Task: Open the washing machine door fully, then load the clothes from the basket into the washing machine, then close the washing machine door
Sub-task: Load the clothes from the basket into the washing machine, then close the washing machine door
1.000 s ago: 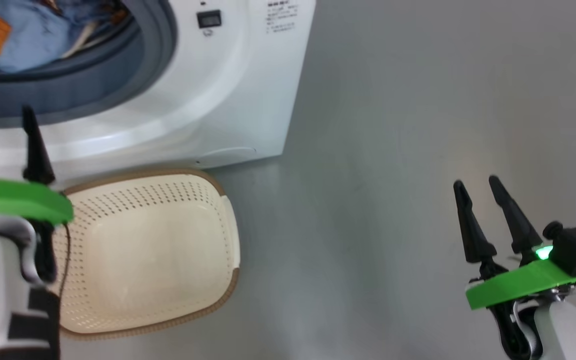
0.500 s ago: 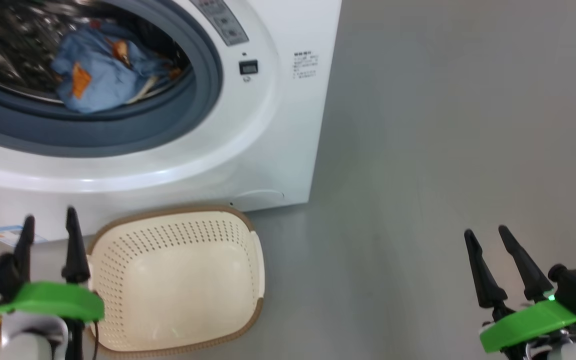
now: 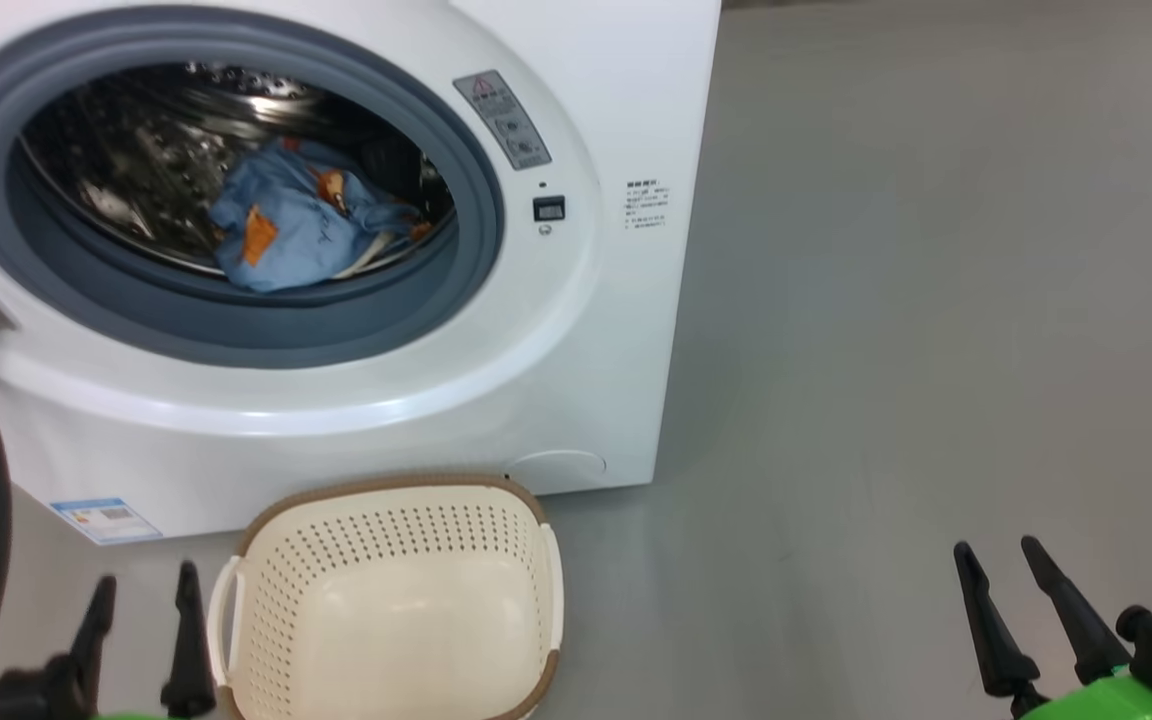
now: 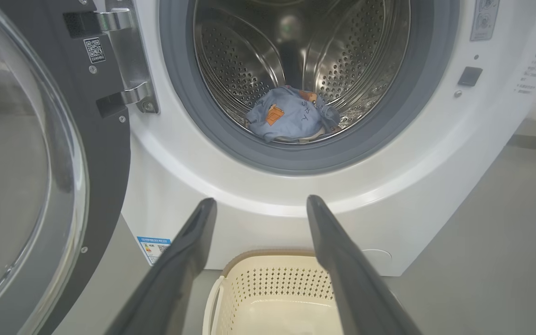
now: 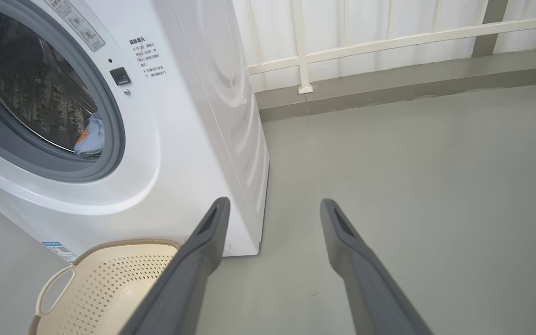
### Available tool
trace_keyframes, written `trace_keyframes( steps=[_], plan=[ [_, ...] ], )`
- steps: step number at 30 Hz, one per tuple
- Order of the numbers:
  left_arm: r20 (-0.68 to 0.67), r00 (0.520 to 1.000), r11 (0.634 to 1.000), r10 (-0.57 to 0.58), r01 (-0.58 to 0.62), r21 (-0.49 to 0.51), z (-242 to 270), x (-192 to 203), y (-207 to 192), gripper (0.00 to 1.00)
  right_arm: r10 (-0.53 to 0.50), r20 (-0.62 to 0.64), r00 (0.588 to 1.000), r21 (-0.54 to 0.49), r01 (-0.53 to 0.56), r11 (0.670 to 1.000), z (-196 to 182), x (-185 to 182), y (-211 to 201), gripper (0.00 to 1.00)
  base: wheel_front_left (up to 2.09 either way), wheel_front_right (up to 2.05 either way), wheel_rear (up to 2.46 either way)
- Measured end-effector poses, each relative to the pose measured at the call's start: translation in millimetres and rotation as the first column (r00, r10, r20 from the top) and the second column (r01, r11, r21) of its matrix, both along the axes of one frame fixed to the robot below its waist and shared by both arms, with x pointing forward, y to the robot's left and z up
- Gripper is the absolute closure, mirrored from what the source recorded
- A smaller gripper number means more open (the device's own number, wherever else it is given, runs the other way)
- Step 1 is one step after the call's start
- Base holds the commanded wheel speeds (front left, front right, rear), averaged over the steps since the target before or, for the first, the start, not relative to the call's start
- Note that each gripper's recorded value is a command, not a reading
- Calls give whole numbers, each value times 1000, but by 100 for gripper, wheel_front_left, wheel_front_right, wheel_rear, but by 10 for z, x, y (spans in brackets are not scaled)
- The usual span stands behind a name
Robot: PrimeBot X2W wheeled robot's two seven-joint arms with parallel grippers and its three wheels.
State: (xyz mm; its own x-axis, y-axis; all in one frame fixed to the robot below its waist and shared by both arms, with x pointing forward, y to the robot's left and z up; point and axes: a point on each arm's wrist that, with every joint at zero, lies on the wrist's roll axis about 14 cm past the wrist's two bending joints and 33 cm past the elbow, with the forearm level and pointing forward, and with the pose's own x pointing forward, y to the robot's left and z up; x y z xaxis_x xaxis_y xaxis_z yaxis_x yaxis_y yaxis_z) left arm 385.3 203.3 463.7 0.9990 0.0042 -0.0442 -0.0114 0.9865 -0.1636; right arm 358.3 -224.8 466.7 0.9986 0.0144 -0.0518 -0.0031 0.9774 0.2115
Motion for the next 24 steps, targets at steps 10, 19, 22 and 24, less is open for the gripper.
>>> trace_keyframes(
  steps=[10,19,22,24],
  plan=[
    [-1,1000,1000,19,-19,3,12,-369,57,0,-12,7,1000,0,12,1000,27,-190,-42,0,0,0,0],
    [9,1000,1000,19,-19,0,43,-373,45,0,-17,9,1000,-1,17,1000,35,-208,-57,0,-3,3,0],
    [10,1000,1000,18,-18,-1,44,-369,38,0,-18,10,1000,-1,18,1000,39,-206,-58,0,-49,49,0],
    [12,1000,1000,16,-16,-2,51,-363,30,0,-18,10,1000,-1,18,1000,37,-204,-58,0,-97,97,0]
  ],
)
